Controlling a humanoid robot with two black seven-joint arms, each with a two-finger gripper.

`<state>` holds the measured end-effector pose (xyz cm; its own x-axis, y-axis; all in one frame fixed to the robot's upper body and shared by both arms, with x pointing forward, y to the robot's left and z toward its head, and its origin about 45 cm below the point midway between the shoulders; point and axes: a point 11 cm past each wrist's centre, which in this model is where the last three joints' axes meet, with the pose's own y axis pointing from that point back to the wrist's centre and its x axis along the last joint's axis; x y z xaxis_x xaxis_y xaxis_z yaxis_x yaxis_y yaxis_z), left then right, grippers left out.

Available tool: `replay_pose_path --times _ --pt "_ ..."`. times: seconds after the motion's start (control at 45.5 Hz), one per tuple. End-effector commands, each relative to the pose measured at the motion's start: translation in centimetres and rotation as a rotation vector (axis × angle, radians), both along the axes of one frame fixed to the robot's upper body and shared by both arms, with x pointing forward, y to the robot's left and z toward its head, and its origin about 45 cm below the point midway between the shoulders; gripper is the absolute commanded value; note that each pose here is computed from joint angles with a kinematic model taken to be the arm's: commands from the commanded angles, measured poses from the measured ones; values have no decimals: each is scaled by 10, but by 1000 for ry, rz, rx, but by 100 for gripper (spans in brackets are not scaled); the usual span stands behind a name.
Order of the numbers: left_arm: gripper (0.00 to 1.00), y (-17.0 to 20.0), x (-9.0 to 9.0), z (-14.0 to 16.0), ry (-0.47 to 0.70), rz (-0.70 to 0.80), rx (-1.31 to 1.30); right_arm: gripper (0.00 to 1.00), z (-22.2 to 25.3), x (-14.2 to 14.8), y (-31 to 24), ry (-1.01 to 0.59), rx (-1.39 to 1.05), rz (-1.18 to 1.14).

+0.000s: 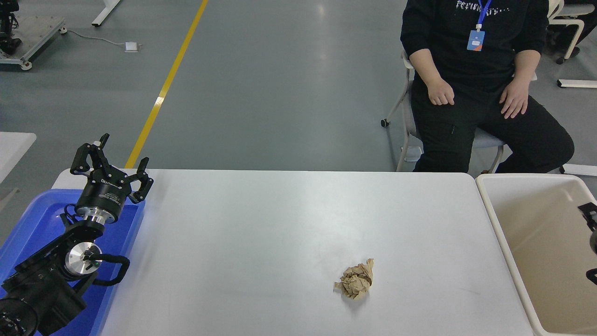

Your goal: Clean the table surface

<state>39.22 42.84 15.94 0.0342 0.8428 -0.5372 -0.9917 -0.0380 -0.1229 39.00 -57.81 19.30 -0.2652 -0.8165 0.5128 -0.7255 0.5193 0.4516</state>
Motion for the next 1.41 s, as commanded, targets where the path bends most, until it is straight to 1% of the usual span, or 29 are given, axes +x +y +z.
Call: replay_pose_path --times 0.0,0.088,0.198,0.396,0.571,0.659,0.769,1.121,1.385 --pt "100 -1 0 0 0 -1 -1 98 92 47 19 -398 254 22" --pt "100 0 0 0 0 0 0 98 125 62 41 -512 332 92" --pt "100 0 0 0 0 0 0 99 164 73 71 -655 437 181" --pt "100 0 0 0 0 0 0 99 197 70 115 -816 571 326" --pt "100 -1 0 0 0 -1 -1 99 212 57 132 -1039 715 414" --pt "100 -1 0 0 0 -1 -1 99 189 53 140 -1042 783 404" --pt "100 0 0 0 0 0 0 99 142 47 151 -994 857 367" --pt "100 -1 0 0 0 -1 -1 99 37 16 167 -850 951 246" --pt "100 0 0 0 0 0 0 99 -16 5 180 -755 950 196"
